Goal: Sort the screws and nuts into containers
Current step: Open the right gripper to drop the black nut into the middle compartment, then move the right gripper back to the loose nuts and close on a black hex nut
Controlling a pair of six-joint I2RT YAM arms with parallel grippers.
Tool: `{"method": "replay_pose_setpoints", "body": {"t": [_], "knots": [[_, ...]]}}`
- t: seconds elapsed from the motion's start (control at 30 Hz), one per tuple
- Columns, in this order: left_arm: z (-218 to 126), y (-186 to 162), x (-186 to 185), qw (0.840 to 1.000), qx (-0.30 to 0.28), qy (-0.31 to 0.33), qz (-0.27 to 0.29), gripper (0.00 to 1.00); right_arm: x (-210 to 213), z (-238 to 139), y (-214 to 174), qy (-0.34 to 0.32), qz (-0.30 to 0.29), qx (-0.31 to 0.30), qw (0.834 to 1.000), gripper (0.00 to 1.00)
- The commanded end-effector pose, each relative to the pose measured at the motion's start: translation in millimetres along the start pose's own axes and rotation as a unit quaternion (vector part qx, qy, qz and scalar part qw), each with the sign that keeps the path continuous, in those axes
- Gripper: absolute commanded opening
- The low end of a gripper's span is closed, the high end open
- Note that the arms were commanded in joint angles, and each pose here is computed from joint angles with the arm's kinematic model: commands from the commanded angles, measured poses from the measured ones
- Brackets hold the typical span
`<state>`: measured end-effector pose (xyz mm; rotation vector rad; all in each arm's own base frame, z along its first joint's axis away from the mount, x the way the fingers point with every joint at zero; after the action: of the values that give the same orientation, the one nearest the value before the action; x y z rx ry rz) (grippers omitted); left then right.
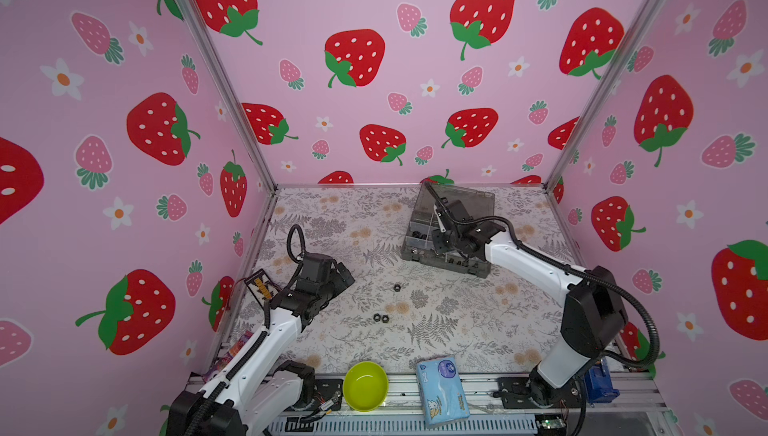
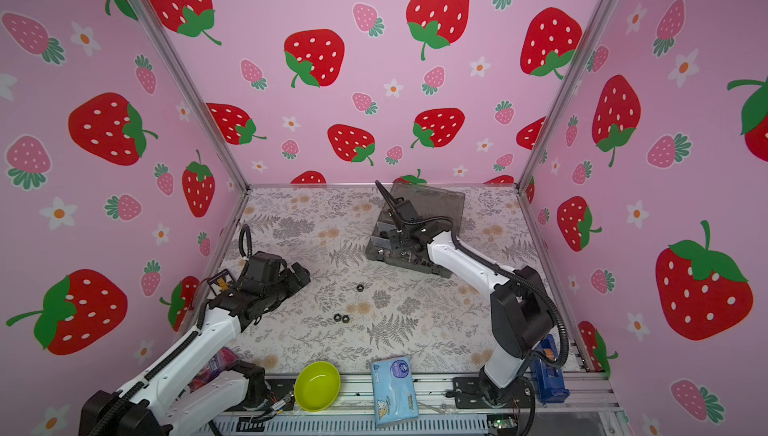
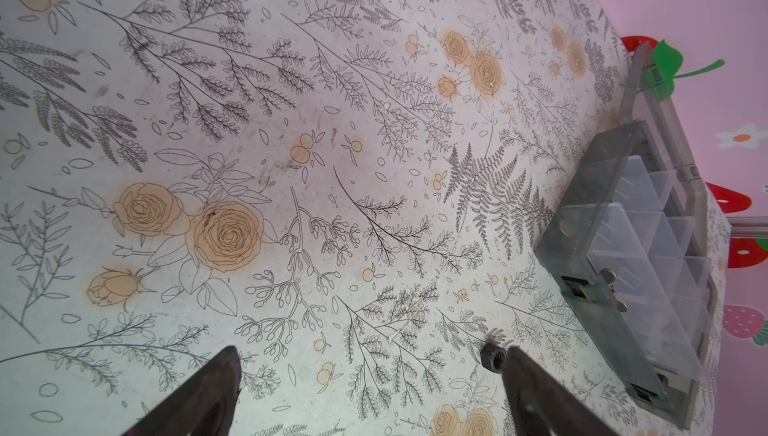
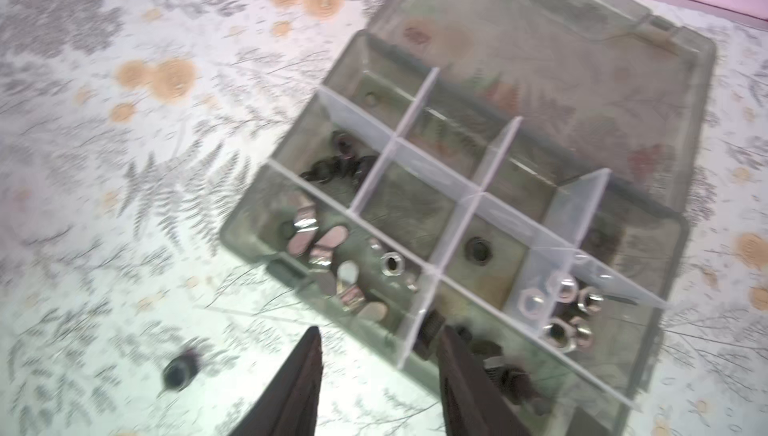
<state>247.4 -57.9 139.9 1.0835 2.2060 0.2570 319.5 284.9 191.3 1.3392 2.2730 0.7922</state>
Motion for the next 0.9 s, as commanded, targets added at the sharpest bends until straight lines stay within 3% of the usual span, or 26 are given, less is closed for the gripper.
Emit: {"method": "replay_pose_setpoints", "body": {"t": [0.0,0.3,0.87], "knots": [[1.5,-1.1,9.1,1.000,-0.003,0.021,-0.009,0.99,30.1,6.2,-36.1,0.006,-0.028,0.055,0.998,0.48],[3.5,-3.2,12.5,1.000,-0.001,0.027,-0.014,0.99,112.3,31.5,-78.3,0.078,-0.081,0.116,0.987,0.48],[6.3,-4.5,15.5,0.999,0.002,0.032,-0.012,0.99,138.4,77.2,-95.2,0.084,-0.115,0.158,0.977,0.47]]}}
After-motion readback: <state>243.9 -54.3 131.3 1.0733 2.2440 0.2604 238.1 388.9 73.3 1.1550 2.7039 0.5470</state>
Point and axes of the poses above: each gripper's point midway between its finger pads, its own z axis out along the fingers, its own x axis along the line the jaws close on, y = z × x, the point moved 4 cm from there along -z, back along the fingers, and after that the axes turned 2 degrees about -z, right-handed, at the moved point
